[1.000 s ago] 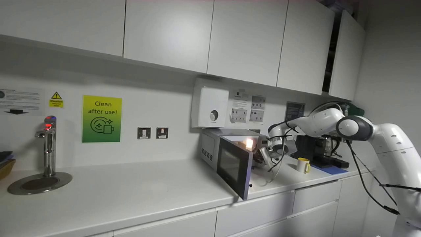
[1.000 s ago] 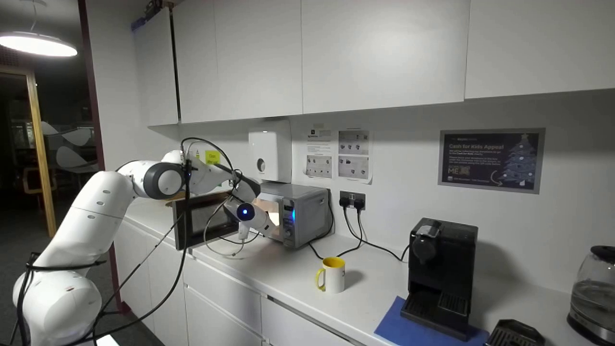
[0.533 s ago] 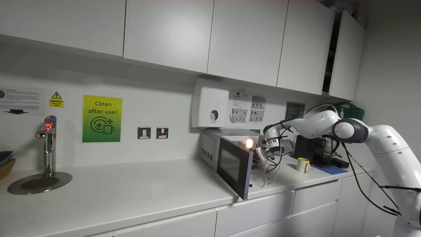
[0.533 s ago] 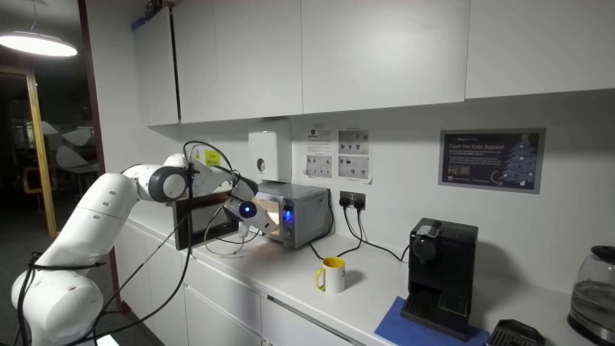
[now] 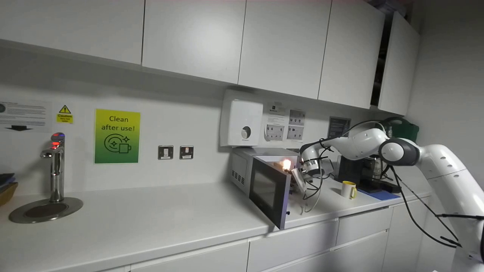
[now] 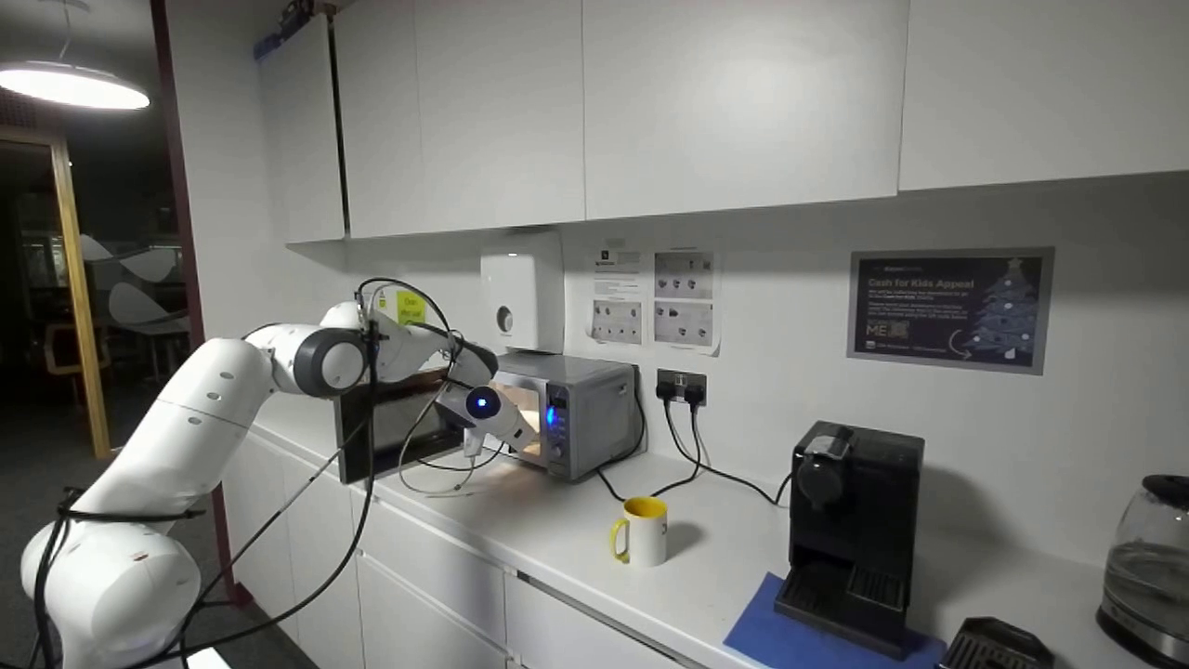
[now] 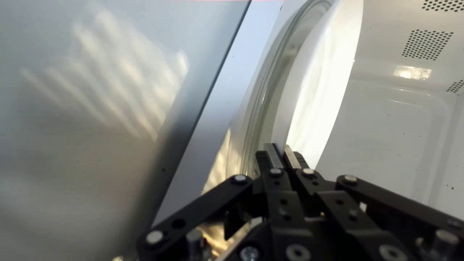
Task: Put the white plate in the microwave.
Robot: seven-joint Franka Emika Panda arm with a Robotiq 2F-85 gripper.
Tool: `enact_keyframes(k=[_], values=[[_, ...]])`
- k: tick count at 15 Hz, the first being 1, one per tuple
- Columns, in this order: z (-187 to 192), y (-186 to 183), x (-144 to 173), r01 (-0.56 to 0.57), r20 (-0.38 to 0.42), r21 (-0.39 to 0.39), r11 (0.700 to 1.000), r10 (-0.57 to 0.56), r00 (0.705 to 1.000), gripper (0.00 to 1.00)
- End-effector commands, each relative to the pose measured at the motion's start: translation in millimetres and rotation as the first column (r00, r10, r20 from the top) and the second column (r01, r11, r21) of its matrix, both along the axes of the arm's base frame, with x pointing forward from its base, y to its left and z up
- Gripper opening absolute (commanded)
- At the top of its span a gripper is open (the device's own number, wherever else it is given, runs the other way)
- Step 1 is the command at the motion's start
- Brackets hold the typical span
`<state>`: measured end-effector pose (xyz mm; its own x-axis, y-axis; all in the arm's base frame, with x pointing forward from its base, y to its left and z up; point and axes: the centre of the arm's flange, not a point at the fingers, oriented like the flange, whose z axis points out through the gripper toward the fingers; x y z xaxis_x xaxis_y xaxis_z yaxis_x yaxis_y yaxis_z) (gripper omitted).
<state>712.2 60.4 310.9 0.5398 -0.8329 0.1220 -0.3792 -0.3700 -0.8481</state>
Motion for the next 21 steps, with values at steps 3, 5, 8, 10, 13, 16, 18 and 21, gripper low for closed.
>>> enact_keyframes(k=[3, 5, 8, 10, 13, 16, 18, 21], values=[[18, 1, 24, 0.021, 0.017, 0.012, 1.0, -0.021, 1.0, 0.01], [17, 3, 27, 0.021, 0.011, 0.014, 1.0, -0.021, 1.0, 0.01], [12, 5, 31, 0.019, -0.001, 0.014, 1.0, -0.019, 1.0, 0.01], [10, 6, 34, 0.019, -0.008, 0.013, 1.0, -0.019, 1.0, 0.01], [6, 9, 37, 0.022, -0.013, 0.007, 1.0, -0.022, 1.0, 0.01], [7, 9, 41, 0.033, 0.002, -0.006, 0.999, -0.033, 0.999, 0.01], [7, 10, 43, 0.042, 0.008, -0.011, 0.999, -0.042, 0.999, 0.01], [4, 10, 46, 0.049, 0.01, -0.016, 0.999, -0.049, 0.999, 0.01]])
